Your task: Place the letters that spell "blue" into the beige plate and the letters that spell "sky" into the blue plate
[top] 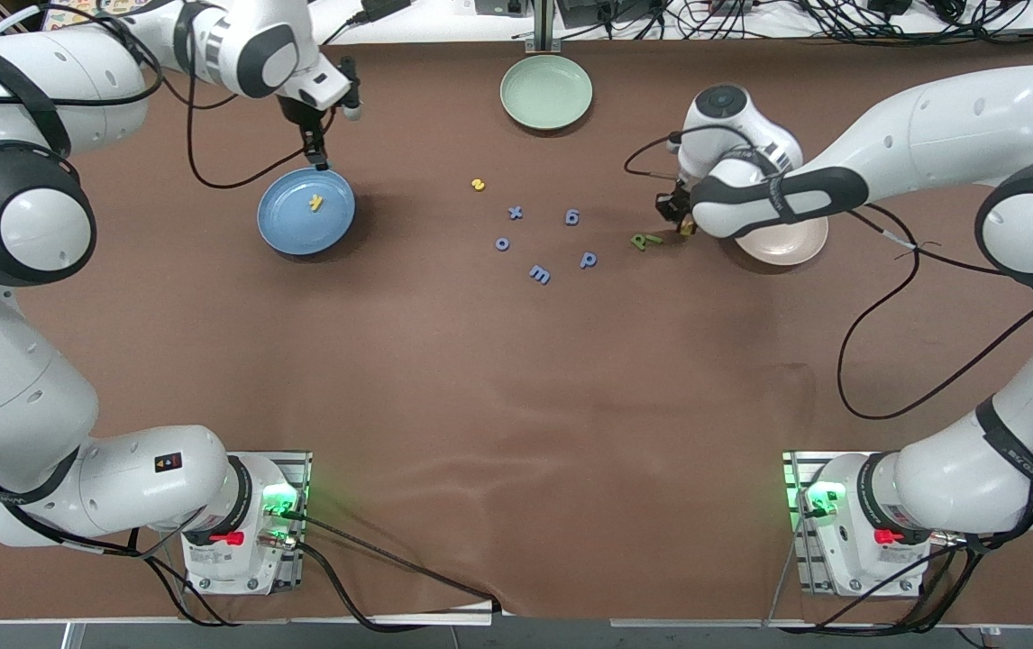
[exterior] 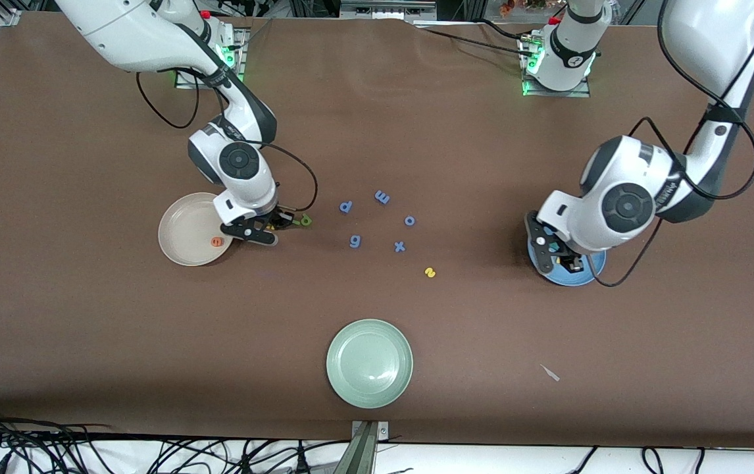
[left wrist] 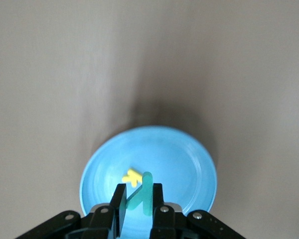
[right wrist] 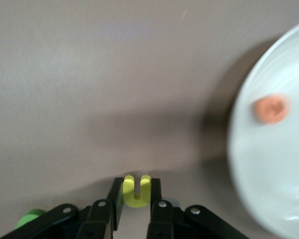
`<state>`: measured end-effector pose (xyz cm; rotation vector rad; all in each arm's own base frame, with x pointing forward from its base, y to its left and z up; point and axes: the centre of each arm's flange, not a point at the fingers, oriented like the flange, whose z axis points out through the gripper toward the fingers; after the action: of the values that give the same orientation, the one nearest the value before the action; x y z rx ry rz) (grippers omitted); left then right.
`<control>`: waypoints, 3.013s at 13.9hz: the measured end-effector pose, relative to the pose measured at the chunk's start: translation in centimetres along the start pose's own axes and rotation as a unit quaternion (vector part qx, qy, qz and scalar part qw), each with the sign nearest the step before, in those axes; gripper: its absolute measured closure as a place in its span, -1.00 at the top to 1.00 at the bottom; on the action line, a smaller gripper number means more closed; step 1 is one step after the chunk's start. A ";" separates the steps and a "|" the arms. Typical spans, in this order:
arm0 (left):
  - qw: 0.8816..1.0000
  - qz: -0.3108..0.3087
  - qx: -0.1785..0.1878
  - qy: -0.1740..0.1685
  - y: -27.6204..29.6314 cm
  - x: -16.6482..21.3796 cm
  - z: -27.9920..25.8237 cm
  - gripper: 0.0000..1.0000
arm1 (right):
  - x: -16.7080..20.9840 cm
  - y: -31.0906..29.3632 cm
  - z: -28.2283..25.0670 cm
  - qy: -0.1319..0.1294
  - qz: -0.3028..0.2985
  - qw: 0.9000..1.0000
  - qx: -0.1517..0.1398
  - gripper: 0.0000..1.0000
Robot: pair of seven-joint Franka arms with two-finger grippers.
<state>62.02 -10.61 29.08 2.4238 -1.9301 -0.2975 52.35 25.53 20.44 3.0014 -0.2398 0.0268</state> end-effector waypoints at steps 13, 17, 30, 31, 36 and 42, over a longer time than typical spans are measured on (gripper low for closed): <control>0.999 -0.005 -0.029 0.042 -2.2 -2.6 7.2 0.35 | 4.2 14.1 0.6 -0.013 -0.146 0.989 -0.023 -0.03; 0.999 -0.012 -0.010 0.047 -0.7 0.5 2.5 1.00 | 2.6 10.8 -0.4 -0.029 -0.076 0.997 0.004 0.37; 0.915 -0.397 -0.005 0.073 5.5 15.0 -3.0 1.00 | -2.3 -3.4 -1.2 -0.036 0.148 0.985 0.074 0.42; 0.902 -0.425 -0.007 0.075 5.8 16.3 -3.0 1.00 | -2.6 -3.7 -1.0 -0.037 0.151 0.985 0.077 0.42; 0.804 -0.589 -0.025 0.082 6.4 21.3 -2.6 1.00 | -4.2 -3.9 0.4 -0.013 0.135 0.987 0.085 0.51; 0.730 -0.682 -0.036 0.035 3.9 19.5 0.1 1.00 | -3.2 -2.4 1.4 0.020 0.101 0.993 0.065 0.51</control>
<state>62.41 -30.36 27.00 3.1321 0.2599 -0.2362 49.60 28.21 18.62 3.0884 -0.5564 0.1273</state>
